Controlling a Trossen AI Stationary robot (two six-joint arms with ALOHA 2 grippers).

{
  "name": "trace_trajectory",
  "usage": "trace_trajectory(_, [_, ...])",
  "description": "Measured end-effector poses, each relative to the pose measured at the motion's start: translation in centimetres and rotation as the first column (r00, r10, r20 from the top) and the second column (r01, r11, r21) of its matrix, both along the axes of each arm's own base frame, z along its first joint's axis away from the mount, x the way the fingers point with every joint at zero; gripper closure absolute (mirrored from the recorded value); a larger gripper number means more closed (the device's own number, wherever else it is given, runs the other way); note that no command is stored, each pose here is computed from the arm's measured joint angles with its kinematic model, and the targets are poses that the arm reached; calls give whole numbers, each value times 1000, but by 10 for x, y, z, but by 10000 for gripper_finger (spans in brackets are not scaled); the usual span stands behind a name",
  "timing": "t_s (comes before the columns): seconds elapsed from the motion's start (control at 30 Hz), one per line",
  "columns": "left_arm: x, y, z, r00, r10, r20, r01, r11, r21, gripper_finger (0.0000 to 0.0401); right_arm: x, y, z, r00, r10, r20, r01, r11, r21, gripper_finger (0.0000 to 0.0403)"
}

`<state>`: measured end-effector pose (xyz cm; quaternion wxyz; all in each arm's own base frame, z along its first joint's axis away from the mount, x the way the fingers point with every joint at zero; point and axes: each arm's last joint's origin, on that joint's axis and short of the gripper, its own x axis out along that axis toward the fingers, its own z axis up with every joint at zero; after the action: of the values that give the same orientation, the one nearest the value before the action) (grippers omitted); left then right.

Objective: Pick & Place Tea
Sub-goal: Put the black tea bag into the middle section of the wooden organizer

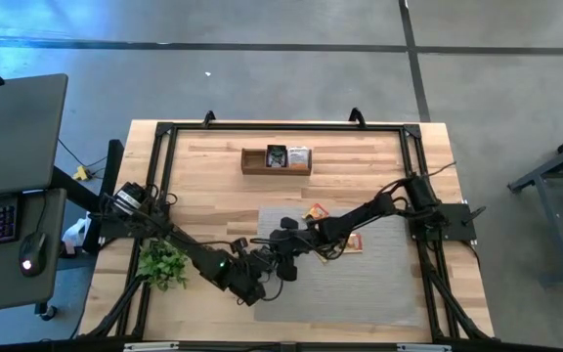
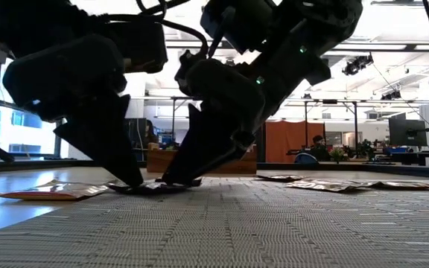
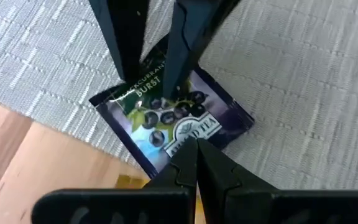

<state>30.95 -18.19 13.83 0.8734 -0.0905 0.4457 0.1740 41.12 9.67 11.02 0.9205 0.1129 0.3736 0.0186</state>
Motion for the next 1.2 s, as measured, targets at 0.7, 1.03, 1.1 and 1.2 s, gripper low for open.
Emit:
trace_trajectory(0.7, [-1,9,7,999,28,-47,-27,999,26,401,1,-11,3,1000,-7,10,8,995,-102,400])
trace_trajectory(1.03, [-28,41,70,977,190,-98,-166,963,211,401,-13,-59,70,989,-138,55,143,782,-607,400])
trace_trajectory(1.1, [-30,50,72,967,217,-133,-180,953,243,401,-13,-76,83,985,-159,69,155,635,-757,401])
trace_trajectory(1.2, [-31,64,74,952,254,-168,-198,936,293,401,-10,-106,92,980,-193,39,122,443,-888,401])
